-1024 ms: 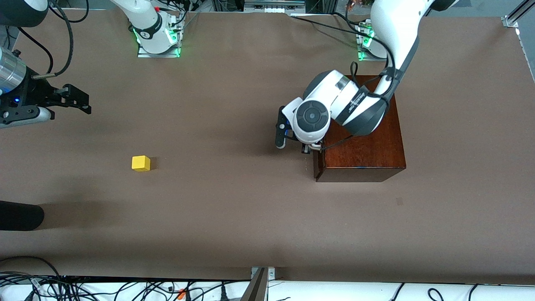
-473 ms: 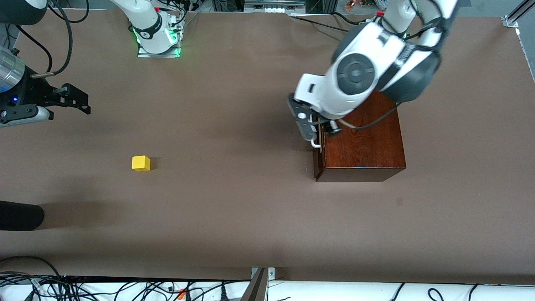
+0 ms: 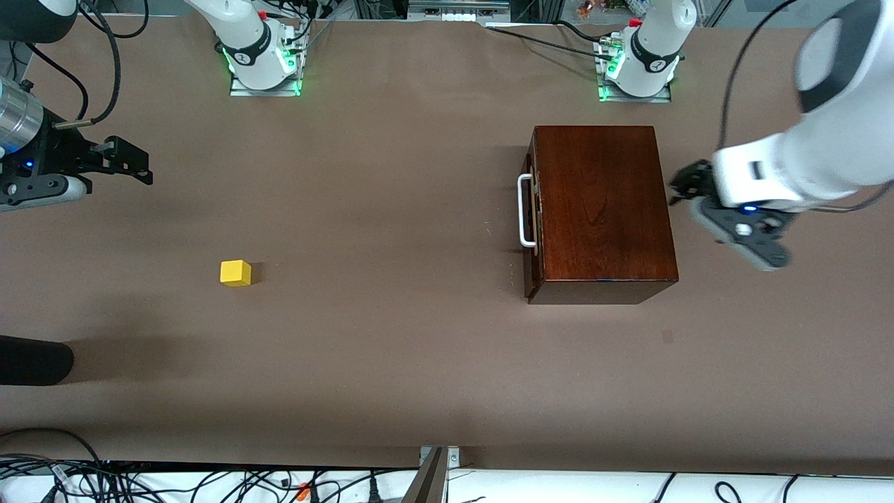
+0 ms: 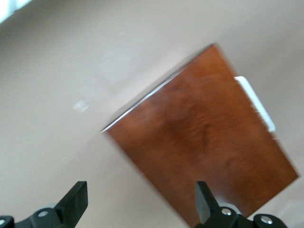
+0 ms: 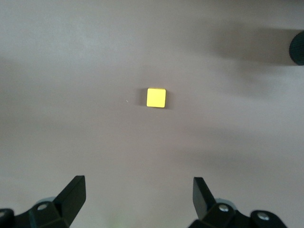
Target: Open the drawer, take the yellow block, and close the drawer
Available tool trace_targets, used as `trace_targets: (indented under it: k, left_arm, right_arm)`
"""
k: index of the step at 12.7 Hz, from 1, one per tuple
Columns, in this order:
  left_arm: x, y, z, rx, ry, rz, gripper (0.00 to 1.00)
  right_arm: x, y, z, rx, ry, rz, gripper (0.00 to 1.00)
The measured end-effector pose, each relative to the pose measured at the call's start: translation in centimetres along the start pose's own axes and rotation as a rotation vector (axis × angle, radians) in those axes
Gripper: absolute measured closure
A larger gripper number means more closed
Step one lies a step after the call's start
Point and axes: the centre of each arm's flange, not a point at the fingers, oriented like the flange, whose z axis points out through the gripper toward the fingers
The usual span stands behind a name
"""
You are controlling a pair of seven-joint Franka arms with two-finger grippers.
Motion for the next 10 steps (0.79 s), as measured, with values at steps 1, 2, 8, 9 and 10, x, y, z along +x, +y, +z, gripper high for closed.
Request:
trace_targets:
  k: [1, 2, 8, 9, 10]
  left_arm:
    - [-1.1, -1.2, -0.9, 0.021, 0.005, -0.065, 0.00]
    - [-2.0, -1.5, -1.8, 0.039, 0.013, -0.155, 0.00]
    - [-8.8, -1.8, -2.8, 0.108, 0.087, -0.520, 0.00]
    - [-9.9, -1.5, -3.1, 0.109, 0.093, -0.532, 0.00]
    - [-10.5, -1.0, -3.3, 0.108, 0.090, -0.549, 0.00]
  right_arm:
    - [0.0, 0.0, 0.0, 0.000, -0.002, 0.000, 0.00]
    - [0.0, 0.0, 0.0, 0.000, -0.003, 0.000, 0.00]
    - [-0.1, 0.0, 0.0, 0.001, -0.004, 0.001, 0.00]
    - [-0.1, 0.0, 0.0, 0.001, -0.004, 0.001, 0.00]
    - [-0.1, 0.0, 0.0, 0.001, -0.004, 0.001, 0.00]
